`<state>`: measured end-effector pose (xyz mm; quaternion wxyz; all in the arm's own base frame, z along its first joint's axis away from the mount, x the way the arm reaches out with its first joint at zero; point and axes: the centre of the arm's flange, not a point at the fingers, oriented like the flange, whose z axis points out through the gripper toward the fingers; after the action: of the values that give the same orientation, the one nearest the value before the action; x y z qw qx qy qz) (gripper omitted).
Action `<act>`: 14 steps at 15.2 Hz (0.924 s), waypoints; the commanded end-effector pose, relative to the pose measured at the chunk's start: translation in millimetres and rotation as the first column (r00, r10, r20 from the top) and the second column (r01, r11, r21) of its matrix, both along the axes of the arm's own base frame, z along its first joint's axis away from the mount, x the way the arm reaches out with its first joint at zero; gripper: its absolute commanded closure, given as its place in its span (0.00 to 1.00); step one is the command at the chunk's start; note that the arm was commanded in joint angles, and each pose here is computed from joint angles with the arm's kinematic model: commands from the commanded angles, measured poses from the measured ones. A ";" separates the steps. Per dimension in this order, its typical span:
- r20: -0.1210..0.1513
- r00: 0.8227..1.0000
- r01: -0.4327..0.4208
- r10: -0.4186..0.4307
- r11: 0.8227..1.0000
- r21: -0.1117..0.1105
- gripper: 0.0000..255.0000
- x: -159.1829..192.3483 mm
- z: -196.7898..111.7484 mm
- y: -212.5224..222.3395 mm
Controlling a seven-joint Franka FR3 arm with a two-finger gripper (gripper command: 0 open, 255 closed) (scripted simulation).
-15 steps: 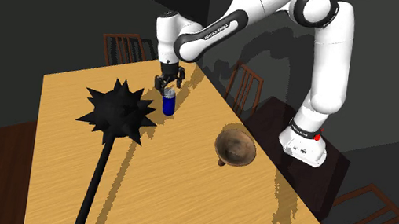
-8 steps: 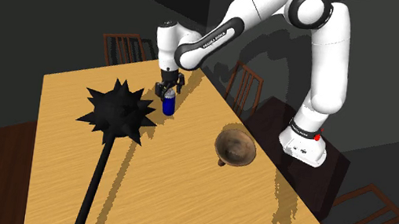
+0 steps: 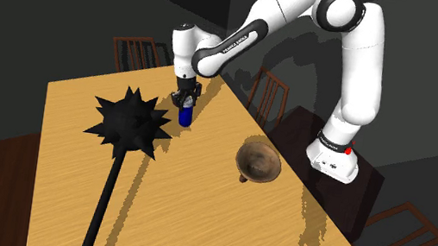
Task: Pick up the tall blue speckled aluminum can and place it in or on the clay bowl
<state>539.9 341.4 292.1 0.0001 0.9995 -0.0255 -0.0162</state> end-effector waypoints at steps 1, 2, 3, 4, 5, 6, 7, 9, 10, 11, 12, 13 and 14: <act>-0.001 1.000 0.000 0.000 1.000 0.000 1.00 -0.1 -0.4 -0.1; -0.001 1.000 0.000 0.000 1.000 0.000 1.00 -0.2 -0.4 -0.2; -0.001 1.000 0.000 0.000 1.000 0.000 1.00 -0.2 -0.4 -0.1; -0.001 1.000 0.000 0.000 1.000 0.000 1.00 -0.1 -0.5 -0.2; -0.001 1.000 0.000 0.000 1.000 0.000 1.00 -0.1 -0.5 -0.3; -0.001 1.000 0.000 0.000 1.000 0.000 1.00 -0.1 -0.5 -0.2; -0.001 1.000 0.000 0.000 1.000 0.000 1.00 -0.1 -0.5 -0.2; -0.001 1.000 0.000 0.000 1.000 0.000 1.00 -0.1 4.7 -0.2; -0.001 1.000 0.000 0.000 1.000 0.000 1.00 -0.1 10.0 -0.2; -0.001 1.000 0.000 0.000 1.000 0.000 1.00 0.0 15.3 -0.2; -0.001 1.000 0.000 0.000 1.000 0.000 1.00 0.0 20.6 -0.2; -0.001 1.000 0.000 0.000 1.000 0.000 1.00 0.0 25.8 -0.2; -0.001 1.000 0.000 0.000 1.000 0.000 1.00 0.0 31.1 -0.2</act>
<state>540.5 341.7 317.9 0.0002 0.9995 -0.0257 -0.0163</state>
